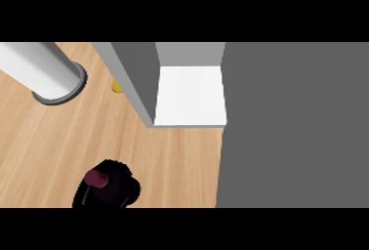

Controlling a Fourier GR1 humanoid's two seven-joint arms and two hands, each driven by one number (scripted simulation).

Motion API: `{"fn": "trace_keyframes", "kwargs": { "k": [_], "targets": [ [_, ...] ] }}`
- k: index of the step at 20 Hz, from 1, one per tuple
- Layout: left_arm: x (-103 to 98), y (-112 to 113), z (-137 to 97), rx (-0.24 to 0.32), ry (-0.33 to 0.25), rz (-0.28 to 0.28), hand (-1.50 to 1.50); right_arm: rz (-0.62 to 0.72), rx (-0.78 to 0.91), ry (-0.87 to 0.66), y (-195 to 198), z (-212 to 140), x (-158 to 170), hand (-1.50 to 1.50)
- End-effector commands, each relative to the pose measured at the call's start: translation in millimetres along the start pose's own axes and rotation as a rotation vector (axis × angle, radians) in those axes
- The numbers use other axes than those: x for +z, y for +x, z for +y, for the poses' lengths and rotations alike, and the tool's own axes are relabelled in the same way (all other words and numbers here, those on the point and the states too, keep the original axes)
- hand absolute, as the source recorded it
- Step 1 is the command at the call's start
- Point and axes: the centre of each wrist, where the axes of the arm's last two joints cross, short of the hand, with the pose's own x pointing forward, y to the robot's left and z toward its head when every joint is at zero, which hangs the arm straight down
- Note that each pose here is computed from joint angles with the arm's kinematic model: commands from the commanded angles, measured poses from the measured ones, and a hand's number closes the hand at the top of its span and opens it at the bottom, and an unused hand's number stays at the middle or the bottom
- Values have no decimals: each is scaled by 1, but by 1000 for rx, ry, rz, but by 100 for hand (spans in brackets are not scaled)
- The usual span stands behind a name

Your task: Pick up the wine, place it into the cabinet and close the cabinet

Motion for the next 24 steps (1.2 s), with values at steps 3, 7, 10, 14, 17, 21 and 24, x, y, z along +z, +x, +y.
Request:
{"fn": "trace_keyframes", "kwargs": {
  "k": [3,7,10,14,17,21,24],
  "targets": [
    [-10,2,-5,-183,-21,-61,150,-58,-40,20,21,5,28,-150],
    [-8,24,34,-241,122,-103,150,-75,-53,6,10,8,25,-150],
    [-2,48,41,-235,174,-138,150,-68,-54,3,2,15,22,-150],
    [-18,47,54,-304,197,-233,150,-79,-37,22,15,2,17,-150],
    [-9,66,22,-343,215,-309,150,-41,-38,20,2,1,14,-150],
    [-27,81,13,-249,157,-335,150,-54,-33,63,22,-4,27,-150],
    [-18,106,-2,-221,131,-326,150,-57,-50,23,16,6,27,-150]
  ]
}}
